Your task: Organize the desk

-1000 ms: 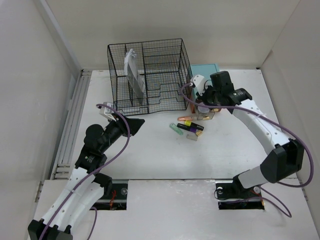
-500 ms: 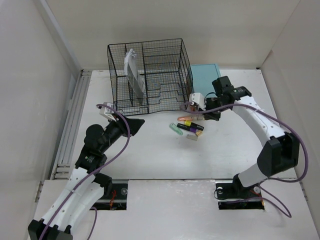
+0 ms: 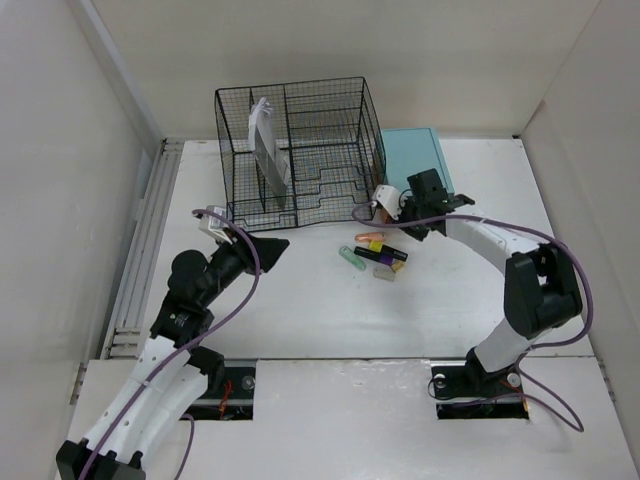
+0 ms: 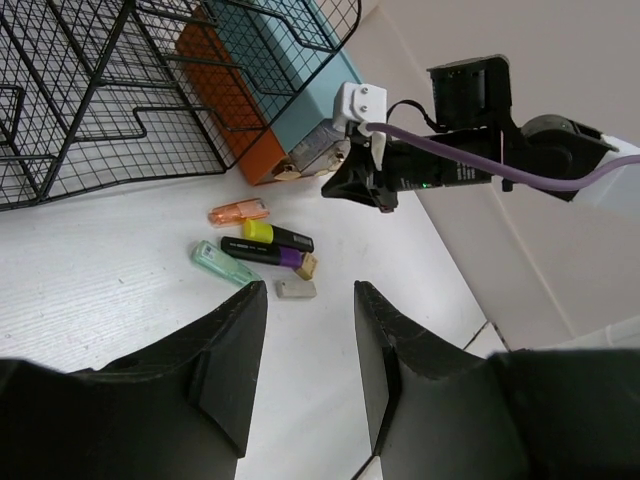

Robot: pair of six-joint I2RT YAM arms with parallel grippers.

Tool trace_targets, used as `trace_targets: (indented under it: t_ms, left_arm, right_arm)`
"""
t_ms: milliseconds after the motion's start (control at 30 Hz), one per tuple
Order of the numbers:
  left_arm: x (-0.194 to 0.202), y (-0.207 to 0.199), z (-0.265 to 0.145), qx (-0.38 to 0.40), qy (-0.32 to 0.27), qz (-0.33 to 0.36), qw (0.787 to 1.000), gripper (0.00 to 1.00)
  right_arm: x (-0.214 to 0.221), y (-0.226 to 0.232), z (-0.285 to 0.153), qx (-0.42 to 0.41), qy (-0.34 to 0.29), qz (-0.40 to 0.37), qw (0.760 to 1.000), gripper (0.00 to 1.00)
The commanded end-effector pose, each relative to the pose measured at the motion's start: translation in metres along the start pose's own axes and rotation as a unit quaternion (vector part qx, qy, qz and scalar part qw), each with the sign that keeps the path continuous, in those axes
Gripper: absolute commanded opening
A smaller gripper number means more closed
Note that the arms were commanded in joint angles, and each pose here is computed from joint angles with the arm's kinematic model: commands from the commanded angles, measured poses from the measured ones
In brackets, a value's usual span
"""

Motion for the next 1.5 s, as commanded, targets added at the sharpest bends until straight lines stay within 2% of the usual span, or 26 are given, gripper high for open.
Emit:
trace_targets:
  t_ms: [0, 300, 500, 533, 600, 633, 667, 700, 733, 833, 900, 1033, 1167, 1400, 1467]
  left_arm:
    - [-0.001, -0.005, -0.001, 0.026, -0.010, 0.008, 1.000, 0.37]
    - [0.000, -0.004, 0.000, 0.029, -0.013, 0.005, 0.999, 0.37]
    - [0.004, -0.001, -0.001, 0.028, -0.006, 0.003, 1.000, 0.37]
    - [0.004, -0.001, -0.001, 0.028, -0.006, 0.003, 1.000, 0.37]
    - [0.006, 0.000, 0.000, 0.032, -0.003, -0.001, 0.999, 0.37]
    - [0.011, 0.004, 0.000, 0.033, 0.003, -0.007, 0.999, 0.37]
    - [0.014, 0.006, 0.000, 0.037, 0.007, -0.006, 0.999, 0.38]
    - [0.018, 0.012, 0.003, 0.032, 0.012, -0.013, 0.999, 0.46]
    - [0.019, 0.012, 0.004, 0.034, 0.018, -0.019, 0.999, 0.51]
    - [0.028, 0.019, 0.013, 0.032, 0.044, -0.025, 0.998, 0.71]
    - [0.034, 0.015, 0.019, 0.038, 0.065, -0.028, 0.997, 0.77]
    - [0.040, 0.004, 0.032, 0.045, 0.082, -0.017, 0.996, 0.77]
    - [0.040, -0.005, 0.036, 0.051, 0.079, -0.008, 0.996, 0.77]
    - [0.039, -0.004, 0.036, 0.048, 0.075, -0.008, 0.996, 0.76]
    - [0.042, -0.001, 0.035, 0.044, 0.079, -0.009, 0.996, 0.76]
  right_arm:
    - [-0.024, -0.033, -0.004, 0.148, -0.044, 0.033, 0.988, 0.00]
    - [-0.017, -0.032, -0.011, 0.219, -0.049, 0.052, 0.973, 0.00]
    - [-0.015, -0.021, -0.028, 0.226, -0.061, 0.041, 0.971, 0.00]
    - [-0.019, -0.013, -0.031, 0.211, -0.078, 0.027, 0.974, 0.06]
    - [-0.018, -0.001, -0.044, 0.196, -0.088, 0.020, 0.976, 0.24]
    - [-0.020, 0.003, -0.061, 0.202, -0.108, 0.032, 0.973, 0.53]
    - [-0.019, 0.007, -0.069, 0.201, -0.112, 0.048, 0.972, 0.68]
    - [-0.018, 0.010, -0.075, 0.197, -0.124, 0.082, 0.969, 0.82]
    - [-0.019, 0.009, -0.084, 0.202, -0.131, 0.102, 0.965, 0.84]
    - [-0.014, 0.004, -0.097, 0.169, -0.138, 0.186, 0.958, 0.81]
    - [-0.001, -0.004, -0.091, 0.144, -0.122, 0.241, 0.952, 0.77]
    - [0.018, -0.024, -0.076, 0.086, -0.123, 0.352, 0.924, 0.68]
    - [0.036, -0.035, -0.052, 0.014, -0.134, 0.445, 0.885, 0.67]
    - [0.053, -0.051, -0.038, -0.026, -0.177, 0.496, 0.850, 0.67]
    - [0.058, -0.056, -0.034, -0.033, -0.194, 0.517, 0.833, 0.67]
Point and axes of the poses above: each gripper's point midway between its finger pads, its own z axis out along the fingers, its own y axis along the line the jaws close on, x = y × z, the point moved 8 cm from there along -z, back along the fingers, and after that the axes turned 7 degrees about -z, right-handed, at the moved point
